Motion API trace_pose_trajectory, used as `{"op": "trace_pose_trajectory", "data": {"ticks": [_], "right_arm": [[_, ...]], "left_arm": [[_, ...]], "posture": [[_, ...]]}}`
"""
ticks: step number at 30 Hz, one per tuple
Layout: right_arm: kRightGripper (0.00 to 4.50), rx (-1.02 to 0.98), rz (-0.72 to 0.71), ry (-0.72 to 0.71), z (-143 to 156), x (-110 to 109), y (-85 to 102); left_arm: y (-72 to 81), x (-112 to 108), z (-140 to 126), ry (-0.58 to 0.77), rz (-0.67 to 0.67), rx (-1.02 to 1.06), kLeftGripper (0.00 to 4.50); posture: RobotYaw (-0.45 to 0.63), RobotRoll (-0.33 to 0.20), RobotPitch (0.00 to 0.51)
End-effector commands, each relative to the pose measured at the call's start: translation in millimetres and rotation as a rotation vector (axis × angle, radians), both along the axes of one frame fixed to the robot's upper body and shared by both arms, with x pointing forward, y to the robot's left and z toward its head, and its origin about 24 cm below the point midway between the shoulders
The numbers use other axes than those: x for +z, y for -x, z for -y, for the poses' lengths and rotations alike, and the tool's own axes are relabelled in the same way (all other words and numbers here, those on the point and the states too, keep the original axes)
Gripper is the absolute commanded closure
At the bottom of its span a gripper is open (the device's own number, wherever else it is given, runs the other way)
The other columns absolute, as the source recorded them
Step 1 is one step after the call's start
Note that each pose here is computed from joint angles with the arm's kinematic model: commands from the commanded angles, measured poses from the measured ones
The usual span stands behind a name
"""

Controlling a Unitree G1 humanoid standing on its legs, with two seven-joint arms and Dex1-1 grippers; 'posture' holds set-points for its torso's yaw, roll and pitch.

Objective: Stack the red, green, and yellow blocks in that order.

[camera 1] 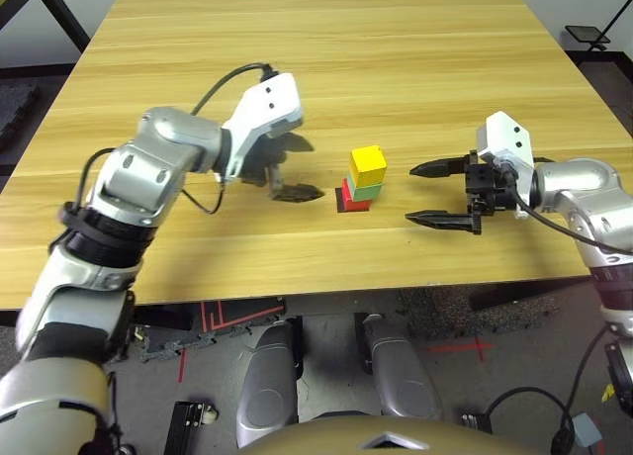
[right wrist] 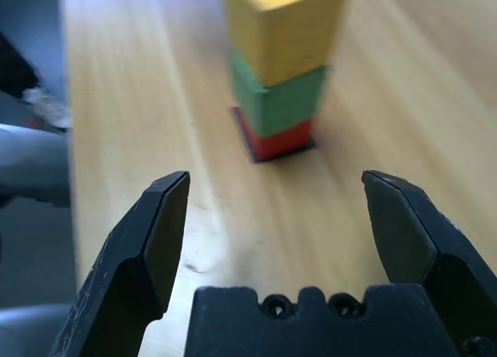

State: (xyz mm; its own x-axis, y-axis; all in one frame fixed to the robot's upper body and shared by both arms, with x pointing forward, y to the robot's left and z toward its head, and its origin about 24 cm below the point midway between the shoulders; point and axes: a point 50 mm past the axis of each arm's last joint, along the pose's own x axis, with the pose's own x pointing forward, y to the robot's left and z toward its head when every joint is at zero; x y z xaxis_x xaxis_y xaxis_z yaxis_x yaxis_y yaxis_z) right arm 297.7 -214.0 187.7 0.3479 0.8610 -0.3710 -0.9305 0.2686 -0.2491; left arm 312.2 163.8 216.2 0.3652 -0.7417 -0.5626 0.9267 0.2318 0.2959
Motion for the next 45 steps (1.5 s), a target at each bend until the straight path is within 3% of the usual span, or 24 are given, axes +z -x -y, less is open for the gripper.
{"op": "trace_pose_trajectory", "data": {"ticks": [1,4,11,15,20,24,30,37,45], "right_arm": [[0.0,-0.116,0.06,-0.009,21,15,-13.7],[0.0,-0.251,0.115,-0.046,39,26,-27.6],[0.0,-0.456,0.202,-0.147,45,27,-40.4],[0.0,-0.688,0.31,-0.263,47,24,-50.6],[0.0,-0.944,0.434,-0.392,54,22,-51.7],[0.0,-1.095,0.479,-0.43,70,17,-46.3],[0.0,-1.262,0.518,-0.445,103,13,-36.9],[0.0,-1.371,0.533,-0.411,134,6,-24.7],[0.0,-1.408,0.521,-0.398,149,-4,-15.3]], "left_arm": [[-19.0,1,-21,0.023,0.075,0.166,0.06],[-36.4,0,-35,0.12,0.139,0.393,0.06],[-43.9,-10,-49,0.229,0.32,0.763,0.06],[-36.5,-15,-58,0.314,0.557,0.997,0.06],[-13.6,-23,-71,0.404,0.691,1.219,0.06],[0.3,-32,-84,0.399,0.698,1.312,0.06],[2.8,-40,-84,0.39,0.667,1.31,0.06],[6.0,-55,-80,0.377,0.624,1.312,0.06],[17.8,-59,-84,0.37,0.62,1.323,0.06]], "posture": [[0.29,0.041,0.177],[0.29,0.037,0.181],[0.29,0.039,0.189],[0.27,0.039,0.202],[0.26,0.044,0.213],[0.26,0.048,0.223],[0.25,0.048,0.227],[0.24,0.042,0.231],[0.22,0.055,0.242]]}}
